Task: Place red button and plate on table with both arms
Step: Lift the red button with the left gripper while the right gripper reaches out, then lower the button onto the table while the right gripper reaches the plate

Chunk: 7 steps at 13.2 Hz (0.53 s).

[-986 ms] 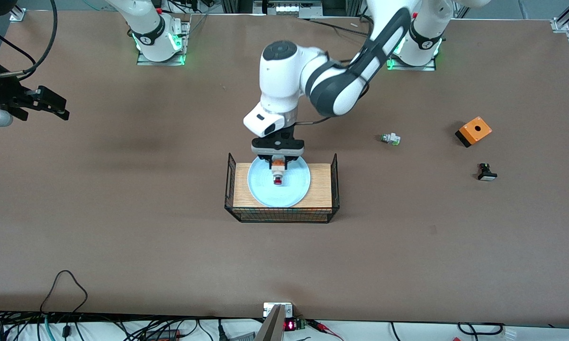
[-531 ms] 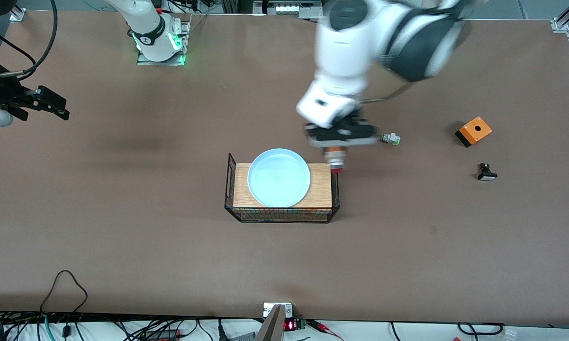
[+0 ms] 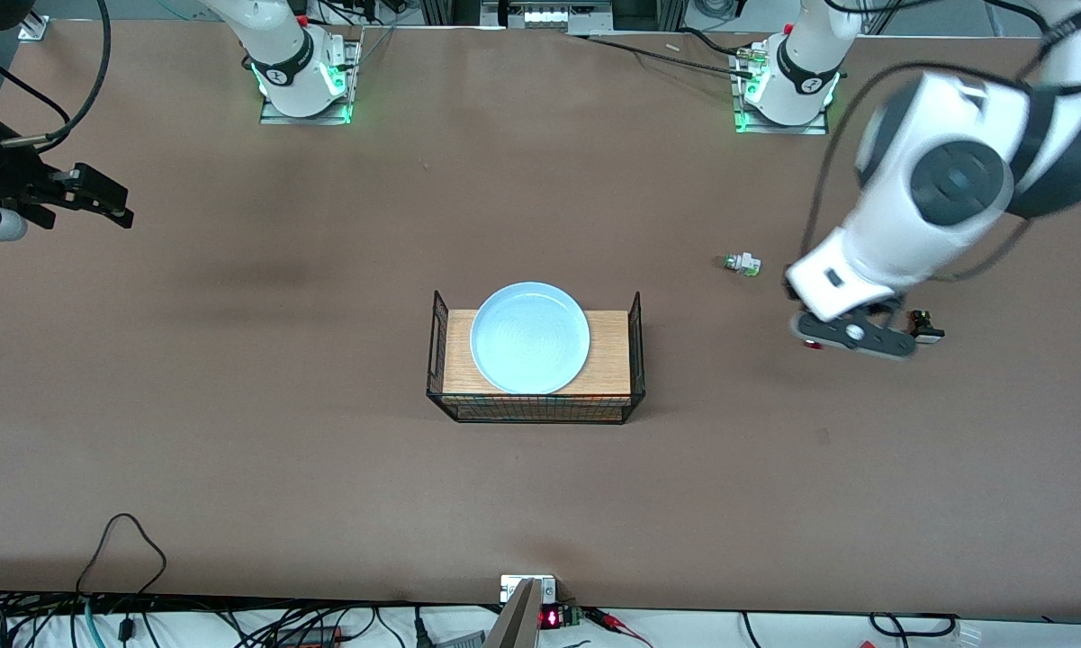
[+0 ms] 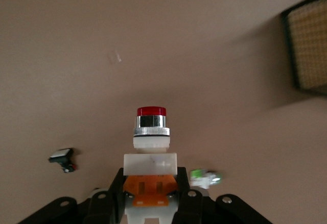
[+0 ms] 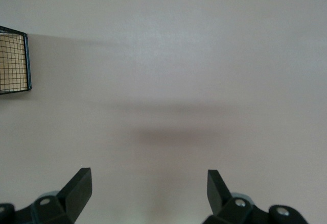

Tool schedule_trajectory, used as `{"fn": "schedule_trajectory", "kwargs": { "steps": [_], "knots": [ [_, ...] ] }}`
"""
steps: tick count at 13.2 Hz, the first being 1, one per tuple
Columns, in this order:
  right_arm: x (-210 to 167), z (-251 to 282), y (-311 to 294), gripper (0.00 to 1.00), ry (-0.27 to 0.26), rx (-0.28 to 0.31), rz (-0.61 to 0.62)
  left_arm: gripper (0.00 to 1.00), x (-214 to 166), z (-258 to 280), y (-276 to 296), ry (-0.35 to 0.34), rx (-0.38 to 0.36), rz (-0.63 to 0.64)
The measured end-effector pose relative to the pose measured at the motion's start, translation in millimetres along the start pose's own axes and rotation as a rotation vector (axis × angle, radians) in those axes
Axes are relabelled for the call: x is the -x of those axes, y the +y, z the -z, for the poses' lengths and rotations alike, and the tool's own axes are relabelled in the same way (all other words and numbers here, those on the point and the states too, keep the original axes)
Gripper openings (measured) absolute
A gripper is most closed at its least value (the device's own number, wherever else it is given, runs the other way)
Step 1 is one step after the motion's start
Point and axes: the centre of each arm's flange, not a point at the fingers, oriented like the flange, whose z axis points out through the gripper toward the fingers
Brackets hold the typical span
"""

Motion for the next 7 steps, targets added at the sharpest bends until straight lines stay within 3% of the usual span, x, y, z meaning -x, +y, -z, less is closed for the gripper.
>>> {"fn": "schedule_trajectory", "kwargs": {
  "steps": [3,5,7],
  "knots": [
    [1.2,-10.5,-67.1,1.0,-0.042,-0.058,-0.244,0.41,13.6,-81.2,-58.1,0.014,0.012,-0.159],
    [9.1,-24.6,-147.6,1.0,-0.07,-0.05,-0.378,0.41,27.1,-143.8,-68.9,0.044,0.014,-0.255],
    [18.0,-40.5,-226.4,1.0,-0.056,-0.053,-0.487,0.41,44.1,-200.9,-57.2,0.087,0.022,-0.295]
  ]
}}
